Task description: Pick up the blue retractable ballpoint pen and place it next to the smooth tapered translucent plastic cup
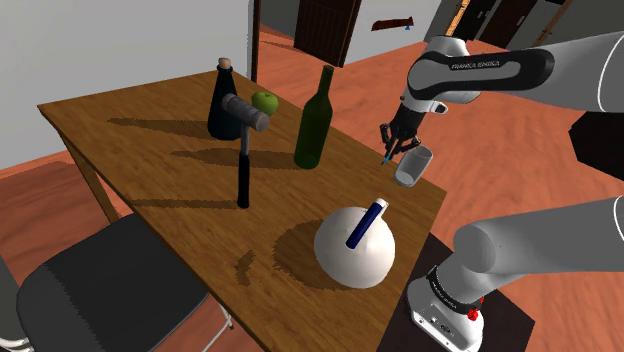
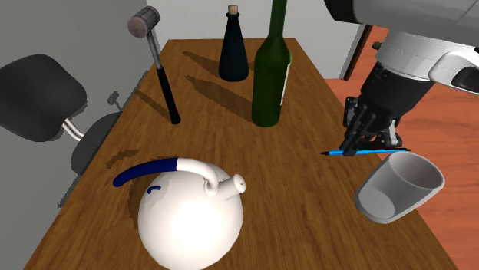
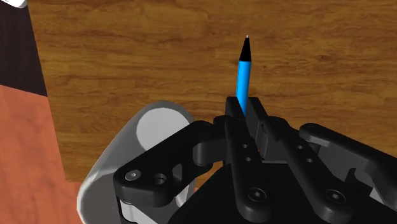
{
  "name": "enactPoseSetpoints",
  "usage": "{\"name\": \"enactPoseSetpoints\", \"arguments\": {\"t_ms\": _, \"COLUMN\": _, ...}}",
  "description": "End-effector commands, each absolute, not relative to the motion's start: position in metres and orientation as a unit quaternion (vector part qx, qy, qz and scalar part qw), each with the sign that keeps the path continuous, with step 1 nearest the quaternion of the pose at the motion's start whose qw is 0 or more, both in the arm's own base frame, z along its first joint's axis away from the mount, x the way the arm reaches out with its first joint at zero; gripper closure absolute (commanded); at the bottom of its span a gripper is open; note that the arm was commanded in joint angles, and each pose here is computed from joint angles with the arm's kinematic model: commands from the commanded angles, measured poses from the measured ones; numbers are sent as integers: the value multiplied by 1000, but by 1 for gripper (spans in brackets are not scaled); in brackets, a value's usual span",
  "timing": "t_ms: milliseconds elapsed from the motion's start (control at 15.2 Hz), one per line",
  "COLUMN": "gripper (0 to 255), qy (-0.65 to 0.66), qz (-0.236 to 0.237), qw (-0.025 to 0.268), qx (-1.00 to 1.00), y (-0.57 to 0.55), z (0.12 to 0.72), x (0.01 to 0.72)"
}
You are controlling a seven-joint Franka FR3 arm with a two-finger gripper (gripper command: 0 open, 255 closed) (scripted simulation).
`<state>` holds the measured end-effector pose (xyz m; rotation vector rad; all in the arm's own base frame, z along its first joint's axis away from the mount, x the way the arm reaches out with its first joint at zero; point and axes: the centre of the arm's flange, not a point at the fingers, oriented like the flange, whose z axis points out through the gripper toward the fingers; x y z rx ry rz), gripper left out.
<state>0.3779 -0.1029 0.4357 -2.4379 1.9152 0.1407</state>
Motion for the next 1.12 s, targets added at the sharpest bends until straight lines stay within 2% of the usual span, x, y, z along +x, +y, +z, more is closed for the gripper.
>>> {"name": "enactPoseSetpoints", "arguments": {"t_ms": 0, "gripper": 255, "qy": 617, "qz": 45, "qw": 19, "qx": -785, "y": -102, "z": 425, "x": 378}}
{"name": "enactPoseSetpoints", "arguments": {"t_ms": 858, "gripper": 255, "qy": 617, "qz": 45, "qw": 19, "qx": -785, "y": -102, "z": 357, "x": 378}}
{"name": "enactPoseSetpoints", "arguments": {"t_ms": 1056, "gripper": 255, "qy": 617, "qz": 45, "qw": 19, "qx": -785, "y": -102, "z": 357, "x": 378}}
